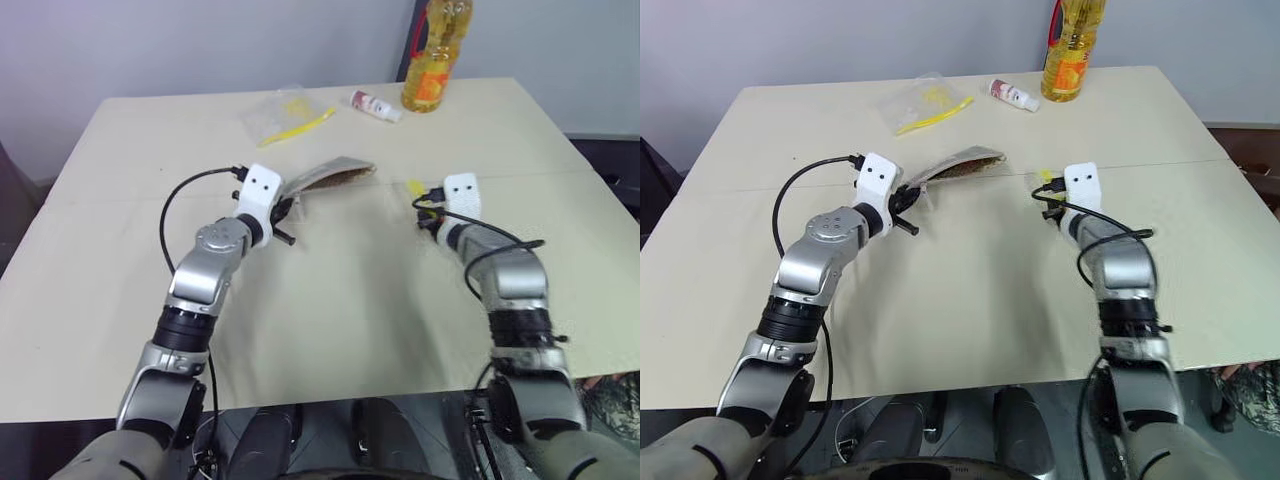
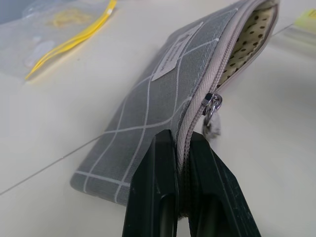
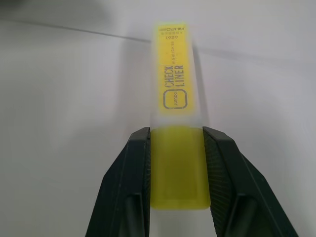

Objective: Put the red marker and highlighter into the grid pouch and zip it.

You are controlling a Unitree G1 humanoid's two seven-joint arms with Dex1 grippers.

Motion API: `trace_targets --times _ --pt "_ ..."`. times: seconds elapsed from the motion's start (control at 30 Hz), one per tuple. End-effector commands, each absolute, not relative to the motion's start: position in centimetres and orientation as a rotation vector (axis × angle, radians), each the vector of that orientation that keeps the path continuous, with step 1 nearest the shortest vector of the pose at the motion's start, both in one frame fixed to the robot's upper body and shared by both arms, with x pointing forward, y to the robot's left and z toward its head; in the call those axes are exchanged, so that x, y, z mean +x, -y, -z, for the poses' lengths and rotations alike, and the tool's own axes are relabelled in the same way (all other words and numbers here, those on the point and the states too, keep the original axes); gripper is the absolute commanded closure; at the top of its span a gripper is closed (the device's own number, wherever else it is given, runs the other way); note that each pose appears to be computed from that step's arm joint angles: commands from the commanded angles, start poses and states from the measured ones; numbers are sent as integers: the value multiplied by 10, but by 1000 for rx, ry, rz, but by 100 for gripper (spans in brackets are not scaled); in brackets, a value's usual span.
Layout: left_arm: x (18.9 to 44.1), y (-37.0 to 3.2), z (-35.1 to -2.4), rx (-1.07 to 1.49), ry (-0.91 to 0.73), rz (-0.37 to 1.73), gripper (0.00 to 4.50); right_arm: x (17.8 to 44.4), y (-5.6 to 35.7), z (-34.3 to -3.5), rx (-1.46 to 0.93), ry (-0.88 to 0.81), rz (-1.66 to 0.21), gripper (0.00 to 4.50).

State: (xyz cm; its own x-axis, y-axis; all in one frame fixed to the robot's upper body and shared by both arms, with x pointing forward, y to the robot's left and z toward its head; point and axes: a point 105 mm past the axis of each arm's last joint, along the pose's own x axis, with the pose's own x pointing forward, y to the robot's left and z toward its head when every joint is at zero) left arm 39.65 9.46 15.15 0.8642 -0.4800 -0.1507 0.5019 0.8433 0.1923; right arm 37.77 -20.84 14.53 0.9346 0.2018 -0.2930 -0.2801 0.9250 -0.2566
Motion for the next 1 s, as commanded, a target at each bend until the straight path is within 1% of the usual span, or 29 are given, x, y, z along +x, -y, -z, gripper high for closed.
trace_targets --times 0.03,0.13,0.23,0.37,0.8,0.9,1.0 --pt "394 -83 -166 256 -24 577 450 350 182 -181 -317 -160 -453 360" --pt "392 -77 -167 249 -19 612 450 332 171 -193 -259 -144 -524 360" --pt "391 -74 -166 255 -19 632 450 325 160 -195 -237 -149 -560 360" --pt "386 -68 -169 263 -5 671 450 325 156 -196 -196 -158 -556 360" --pt "377 -64 -176 273 21 716 450 330 151 -181 -185 -221 -558 360" --pt "371 -62 -174 344 40 757 450 330 153 -177 -200 -241 -552 360" --pt "362 -60 -168 470 70 825 450 328 155 -174 -246 -267 -557 360"
